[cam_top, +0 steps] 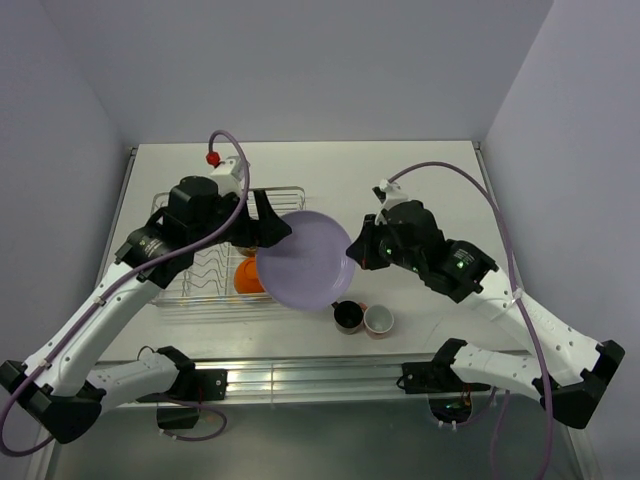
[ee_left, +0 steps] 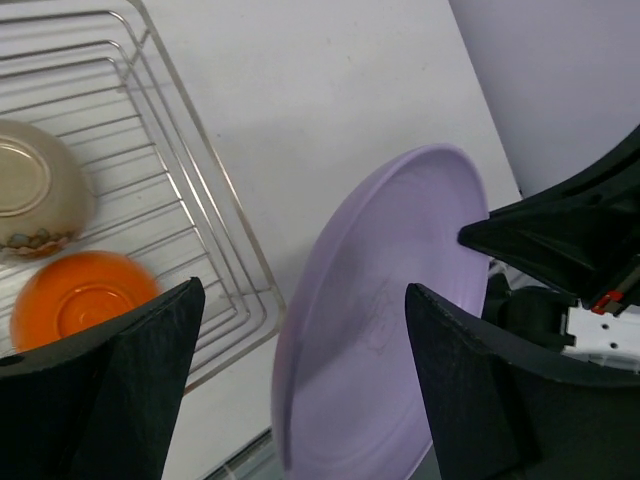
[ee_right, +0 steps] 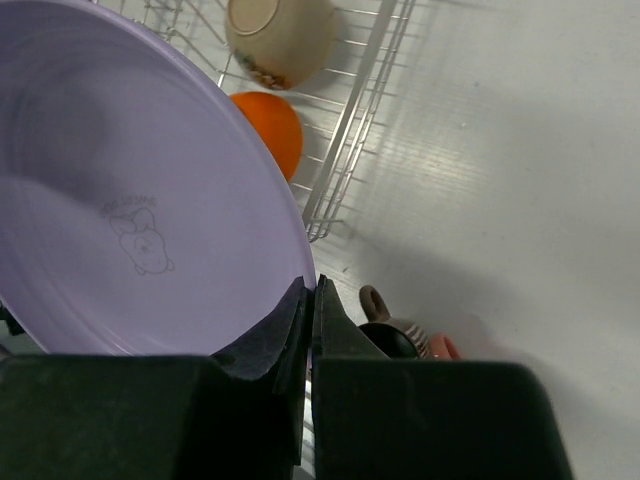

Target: Load the mixed dishes into the dish rack

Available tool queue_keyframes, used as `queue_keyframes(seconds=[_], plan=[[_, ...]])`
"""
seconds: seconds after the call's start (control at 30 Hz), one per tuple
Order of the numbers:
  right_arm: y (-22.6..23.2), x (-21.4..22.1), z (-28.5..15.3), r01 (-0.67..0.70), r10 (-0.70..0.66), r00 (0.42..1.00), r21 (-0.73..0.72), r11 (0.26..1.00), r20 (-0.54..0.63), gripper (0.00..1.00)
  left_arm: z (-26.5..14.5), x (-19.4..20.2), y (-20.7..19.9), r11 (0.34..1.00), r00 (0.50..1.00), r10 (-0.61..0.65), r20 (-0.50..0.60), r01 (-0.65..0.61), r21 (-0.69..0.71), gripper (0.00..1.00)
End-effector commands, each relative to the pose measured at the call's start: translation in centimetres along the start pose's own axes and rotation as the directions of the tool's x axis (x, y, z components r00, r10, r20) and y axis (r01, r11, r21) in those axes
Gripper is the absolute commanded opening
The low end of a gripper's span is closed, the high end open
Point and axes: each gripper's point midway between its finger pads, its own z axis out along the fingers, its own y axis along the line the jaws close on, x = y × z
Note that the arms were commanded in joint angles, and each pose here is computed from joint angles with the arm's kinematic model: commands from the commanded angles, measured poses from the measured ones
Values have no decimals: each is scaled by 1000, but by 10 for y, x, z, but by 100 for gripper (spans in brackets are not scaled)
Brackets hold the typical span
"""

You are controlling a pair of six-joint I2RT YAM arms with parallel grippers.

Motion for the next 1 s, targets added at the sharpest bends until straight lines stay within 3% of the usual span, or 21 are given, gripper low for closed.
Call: queue_keyframes(seconds=[0.0, 0.17, 0.23, 0.3, 0.37, 0.4, 0.43, 0.5, 0.53, 0.57, 0.67, 0.73, 0.97], plan=[[39, -25, -12, 9, 1, 998, -162, 987, 64, 0, -7, -1, -25, 989, 1000, 30, 4, -30, 145, 82], [50, -28, -10, 23, -11, 998, -206, 978, 59, 0, -14, 13, -42, 965, 998, 40, -49, -26, 263, 47], [55, -29, -10, 39, -27, 998, -228, 973, 57, 0, -18, 17, -47, 955, 997, 43, -63, -23, 297, 42], [56, -30, -7, 47, -35, 998, -229, 972, 56, 0, -22, 21, -52, 942, 996, 46, -74, -19, 334, 25], [55, -29, -4, 64, -53, 997, -220, 973, 56, 0, -27, 24, -60, 925, 995, 47, -89, -10, 379, 0], [53, -29, -3, 69, -58, 997, -214, 974, 55, 0, -28, 26, -60, 923, 995, 44, -91, -6, 385, 0], [51, -28, -2, 81, -72, 996, -209, 975, 52, 12, -30, 26, -62, 920, 995, 40, -90, -2, 391, 0], [54, -22, -4, 106, -98, 994, -241, 965, 45, 42, -35, 28, -62, 915, 996, 45, -81, -8, 404, 0], [57, -25, -7, 124, -110, 992, -261, 957, 68, 69, -37, 27, -62, 913, 996, 47, -73, -13, 407, 0], [60, -18, -9, 137, -127, 990, -295, 946, 55, 77, -41, 28, -64, 907, 997, 50, -66, -18, 422, 0], [70, -13, -17, 180, -168, 984, -374, 910, 64, 79, -48, 30, -68, 887, 996, 64, -60, -29, 461, 0], [78, -13, -25, 214, -193, 977, -424, 880, 94, 73, -51, 31, -70, 879, 996, 75, -57, -39, 475, 0], [103, -4, -58, 324, -284, 945, -599, 732, 163, 66, -67, 42, -78, 831, 993, 103, -59, -54, 554, 0]])
